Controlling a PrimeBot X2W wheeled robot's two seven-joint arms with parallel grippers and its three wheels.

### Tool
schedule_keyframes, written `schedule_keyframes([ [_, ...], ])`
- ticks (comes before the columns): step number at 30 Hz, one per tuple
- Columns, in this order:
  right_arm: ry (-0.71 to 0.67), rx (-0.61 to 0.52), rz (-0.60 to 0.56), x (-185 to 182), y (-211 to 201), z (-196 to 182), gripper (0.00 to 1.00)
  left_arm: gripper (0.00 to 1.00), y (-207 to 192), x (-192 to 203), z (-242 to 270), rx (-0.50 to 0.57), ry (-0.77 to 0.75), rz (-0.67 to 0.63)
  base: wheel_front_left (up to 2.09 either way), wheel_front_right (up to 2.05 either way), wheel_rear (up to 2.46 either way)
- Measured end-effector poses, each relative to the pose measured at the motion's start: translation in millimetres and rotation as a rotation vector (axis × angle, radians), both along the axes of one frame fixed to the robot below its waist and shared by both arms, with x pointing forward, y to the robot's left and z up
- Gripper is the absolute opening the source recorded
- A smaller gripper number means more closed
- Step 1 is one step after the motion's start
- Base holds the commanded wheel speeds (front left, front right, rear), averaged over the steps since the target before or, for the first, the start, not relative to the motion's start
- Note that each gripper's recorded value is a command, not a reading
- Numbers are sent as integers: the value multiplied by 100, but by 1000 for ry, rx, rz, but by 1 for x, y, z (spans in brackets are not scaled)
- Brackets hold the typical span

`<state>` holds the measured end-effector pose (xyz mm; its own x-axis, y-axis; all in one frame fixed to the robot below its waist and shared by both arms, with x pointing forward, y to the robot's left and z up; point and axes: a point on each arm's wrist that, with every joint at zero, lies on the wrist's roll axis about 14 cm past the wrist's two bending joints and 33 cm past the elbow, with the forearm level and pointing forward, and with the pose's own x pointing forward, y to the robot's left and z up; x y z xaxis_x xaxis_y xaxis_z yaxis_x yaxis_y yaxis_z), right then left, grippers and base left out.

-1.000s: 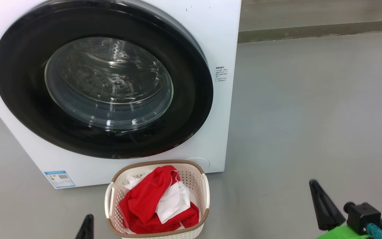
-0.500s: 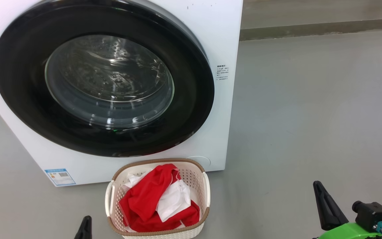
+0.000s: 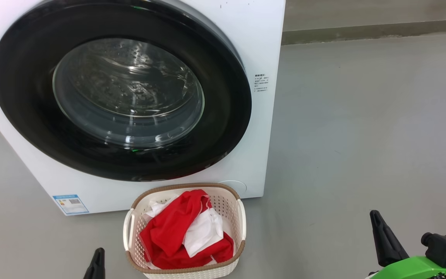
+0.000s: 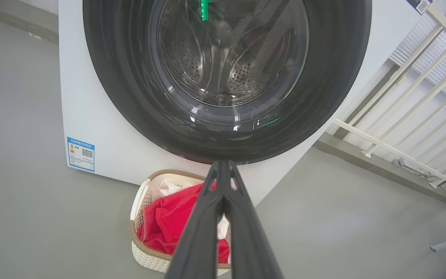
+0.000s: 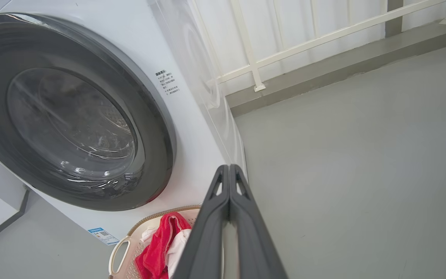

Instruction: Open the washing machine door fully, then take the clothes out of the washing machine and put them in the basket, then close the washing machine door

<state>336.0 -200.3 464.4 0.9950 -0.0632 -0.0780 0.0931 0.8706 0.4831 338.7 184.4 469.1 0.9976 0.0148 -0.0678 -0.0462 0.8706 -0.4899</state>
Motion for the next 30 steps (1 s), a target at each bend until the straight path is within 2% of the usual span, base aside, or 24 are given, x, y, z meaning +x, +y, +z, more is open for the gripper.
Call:
schedule_keyframes([
  [30,8,331,-47,12,-5,1,0,0,4,10,-3,-325,36,42,0,0,0],
])
